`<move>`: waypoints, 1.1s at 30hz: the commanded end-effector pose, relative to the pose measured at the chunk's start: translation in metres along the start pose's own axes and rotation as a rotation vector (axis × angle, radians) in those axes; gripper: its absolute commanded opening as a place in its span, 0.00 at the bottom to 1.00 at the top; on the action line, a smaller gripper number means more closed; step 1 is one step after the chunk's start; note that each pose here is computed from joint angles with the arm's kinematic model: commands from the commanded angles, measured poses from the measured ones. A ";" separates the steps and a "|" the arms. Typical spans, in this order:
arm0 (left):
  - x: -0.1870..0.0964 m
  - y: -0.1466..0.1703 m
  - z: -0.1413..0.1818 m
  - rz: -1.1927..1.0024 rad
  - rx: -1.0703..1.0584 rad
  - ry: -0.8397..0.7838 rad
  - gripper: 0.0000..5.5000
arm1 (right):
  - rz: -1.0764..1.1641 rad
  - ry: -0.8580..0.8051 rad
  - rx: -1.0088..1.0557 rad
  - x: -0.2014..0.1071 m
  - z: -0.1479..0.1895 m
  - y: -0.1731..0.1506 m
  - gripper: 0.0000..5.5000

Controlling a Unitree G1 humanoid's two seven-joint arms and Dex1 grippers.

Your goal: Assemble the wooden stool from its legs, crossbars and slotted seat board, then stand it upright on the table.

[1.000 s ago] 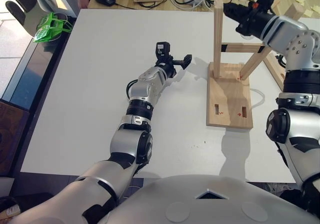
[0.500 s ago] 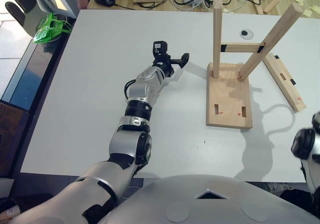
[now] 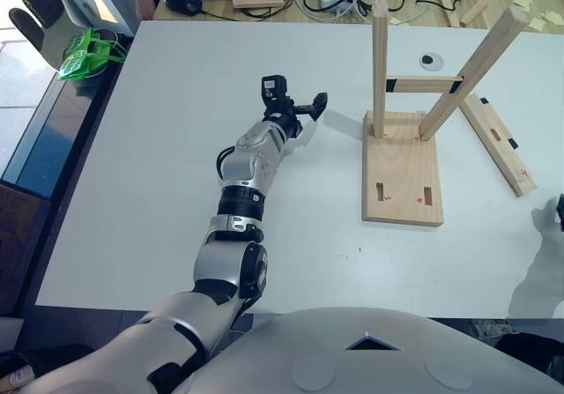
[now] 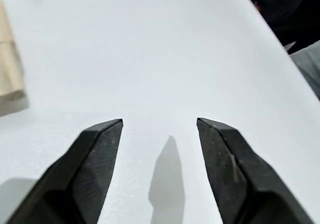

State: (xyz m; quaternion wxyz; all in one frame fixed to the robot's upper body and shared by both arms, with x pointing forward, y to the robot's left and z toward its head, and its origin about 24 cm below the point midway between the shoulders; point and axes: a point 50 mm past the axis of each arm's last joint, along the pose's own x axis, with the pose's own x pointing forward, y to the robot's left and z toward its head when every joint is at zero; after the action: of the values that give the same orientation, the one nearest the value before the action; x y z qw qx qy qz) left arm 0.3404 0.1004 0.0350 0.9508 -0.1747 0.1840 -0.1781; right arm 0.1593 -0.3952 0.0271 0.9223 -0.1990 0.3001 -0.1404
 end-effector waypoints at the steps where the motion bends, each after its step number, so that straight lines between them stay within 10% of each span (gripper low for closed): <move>1: 0.000 -0.002 0.000 0.000 -0.002 0.008 0.96 | 0.146 -0.052 0.049 0.008 0.010 0.016 0.60; 12: 0.000 -0.003 0.002 0.001 -0.002 0.013 0.96 | 0.269 -0.136 0.135 0.011 0.022 0.031 0.97; 26: 0.001 -0.004 0.001 -0.017 0.046 0.044 0.96 | 0.366 0.121 0.421 0.079 0.052 0.080 0.97; 33: 0.000 -0.006 0.002 -0.029 0.045 0.040 0.96 | 0.435 0.236 0.411 0.081 0.038 0.109 0.73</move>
State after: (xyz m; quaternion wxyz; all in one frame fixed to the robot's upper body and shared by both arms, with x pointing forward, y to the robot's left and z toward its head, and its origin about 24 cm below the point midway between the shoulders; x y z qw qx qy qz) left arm 0.3388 0.0955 0.0364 0.9472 -0.1534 0.2011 -0.1971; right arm 0.2899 -0.3404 0.0153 0.9520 0.0473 0.3005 -0.0341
